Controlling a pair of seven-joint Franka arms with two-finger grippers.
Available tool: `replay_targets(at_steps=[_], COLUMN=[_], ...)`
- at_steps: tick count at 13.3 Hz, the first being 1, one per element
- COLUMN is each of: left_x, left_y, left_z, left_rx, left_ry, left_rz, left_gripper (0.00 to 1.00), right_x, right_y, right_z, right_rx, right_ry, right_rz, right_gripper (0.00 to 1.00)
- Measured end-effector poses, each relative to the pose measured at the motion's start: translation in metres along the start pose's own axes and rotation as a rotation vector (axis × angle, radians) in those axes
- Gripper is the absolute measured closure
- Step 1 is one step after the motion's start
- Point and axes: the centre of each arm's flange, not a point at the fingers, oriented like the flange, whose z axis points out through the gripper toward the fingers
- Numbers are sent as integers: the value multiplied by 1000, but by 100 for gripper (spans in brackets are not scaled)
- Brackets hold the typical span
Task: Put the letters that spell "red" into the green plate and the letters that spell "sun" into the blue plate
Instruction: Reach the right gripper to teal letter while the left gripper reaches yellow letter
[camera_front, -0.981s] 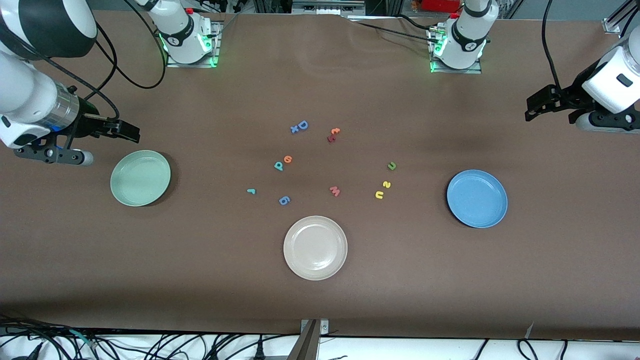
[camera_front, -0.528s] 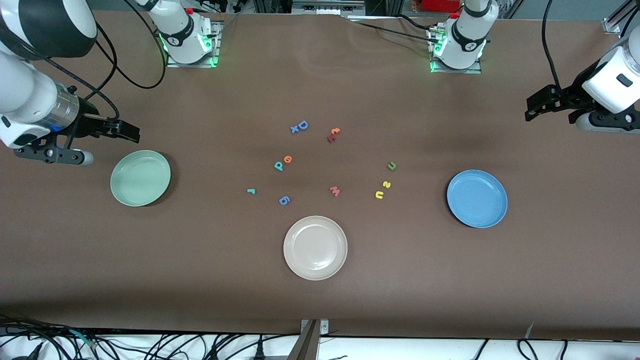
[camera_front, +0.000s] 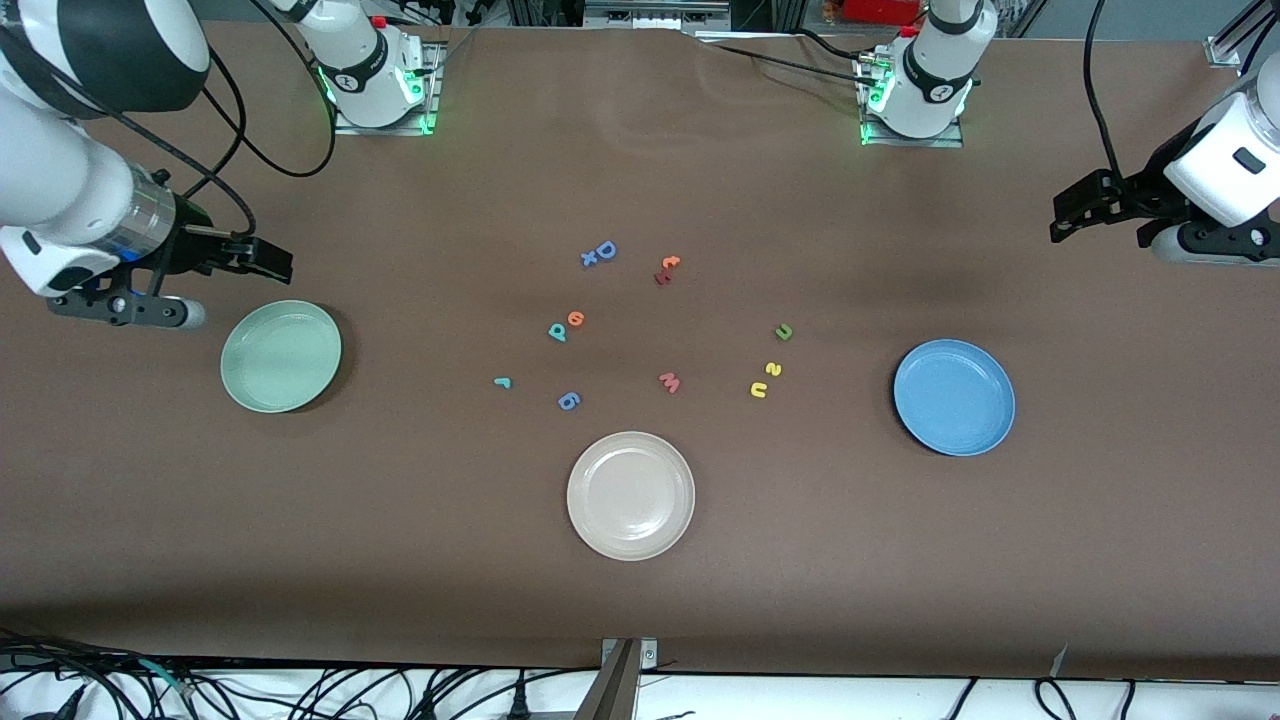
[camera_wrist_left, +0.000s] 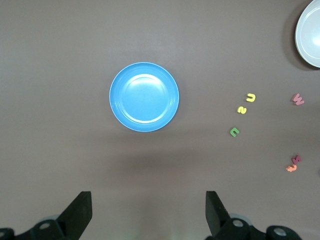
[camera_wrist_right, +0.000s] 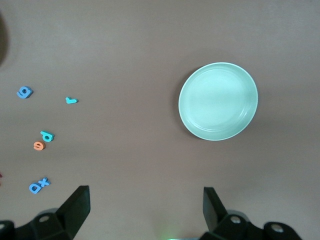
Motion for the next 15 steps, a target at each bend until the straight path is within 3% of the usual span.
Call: replay_targets(at_steps=[5, 8, 11, 15], left_x=[0, 1, 6, 17], left_y=[0, 1, 14, 80], left_z=[0, 3, 23, 74], left_rx=[0, 0, 4, 20], left_ry=[0, -9, -65, -177], left_rz=[0, 2, 26, 143], left_gripper=[0, 0, 0, 0], right_x=[22, 46, 57, 56], right_y=[-44, -80, -115, -149], right_z=[52, 112, 162, 216], right_rx=[3, 17, 22, 28], right_ry=[-39, -45, -60, -61], right_rz=[-57, -6, 49, 128], right_gripper=[0, 0, 0, 0])
